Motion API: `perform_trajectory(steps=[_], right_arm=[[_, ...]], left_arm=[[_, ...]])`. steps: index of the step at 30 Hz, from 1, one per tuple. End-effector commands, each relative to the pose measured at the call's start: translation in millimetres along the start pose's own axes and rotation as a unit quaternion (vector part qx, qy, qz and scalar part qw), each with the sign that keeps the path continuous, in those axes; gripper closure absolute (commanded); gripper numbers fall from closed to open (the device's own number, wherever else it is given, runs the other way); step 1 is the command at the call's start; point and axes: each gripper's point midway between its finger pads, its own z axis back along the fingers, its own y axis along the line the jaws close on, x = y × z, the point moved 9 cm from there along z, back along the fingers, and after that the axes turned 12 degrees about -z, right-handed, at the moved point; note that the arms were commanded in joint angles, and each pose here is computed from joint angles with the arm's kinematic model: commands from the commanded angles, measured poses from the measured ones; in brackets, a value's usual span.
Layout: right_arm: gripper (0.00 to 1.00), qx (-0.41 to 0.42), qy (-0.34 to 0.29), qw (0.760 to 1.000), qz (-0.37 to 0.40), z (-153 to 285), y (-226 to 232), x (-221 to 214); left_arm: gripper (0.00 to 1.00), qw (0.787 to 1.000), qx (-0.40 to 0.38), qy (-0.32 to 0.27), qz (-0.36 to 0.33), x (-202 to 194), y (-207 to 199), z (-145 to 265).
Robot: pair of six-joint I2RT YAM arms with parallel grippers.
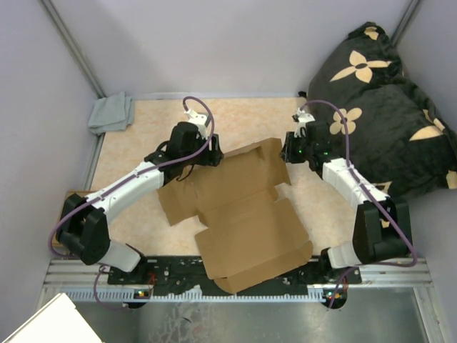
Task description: Fold the paper box
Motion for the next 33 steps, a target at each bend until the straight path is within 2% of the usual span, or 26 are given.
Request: perform_trajectory(steps=[1, 9, 20, 23, 26, 31, 33], right_arm=[[0.72, -0.001, -0.02, 1.0, 0.017, 18, 6, -2], [0.78, -0.007, -0.036, 0.999, 0.023, 35, 8, -3], [0.59, -0.012, -0.021, 1.0, 0.019, 13, 5, -5], [0.59, -0.016, -0.02, 0.999, 0.02, 6, 4, -5], [0.65, -0.027, -0.009, 0.999, 0.022, -2, 4, -5], [0.86, -0.036, -0.006, 0.999, 0.037, -6, 8, -6], [0.91, -0.039, -0.008, 0.998, 0.044, -3, 12, -6]], left_arm=[[0.29, 1.0, -0.02, -0.014, -0.003, 4, -2, 9], [0.29, 0.999, -0.034, -0.011, 0.0, 1, -5, 7], [0.3, 0.999, -0.036, -0.011, 0.001, 0, -6, 6], [0.3, 0.999, -0.034, -0.013, 0.001, 1, -5, 7], [0.3, 0.999, -0.035, -0.014, 0.001, 2, -5, 8], [0.3, 0.999, -0.032, -0.012, 0.001, 0, -5, 7], [0.3, 0.999, -0.032, -0.012, 0.001, 0, -5, 7]])
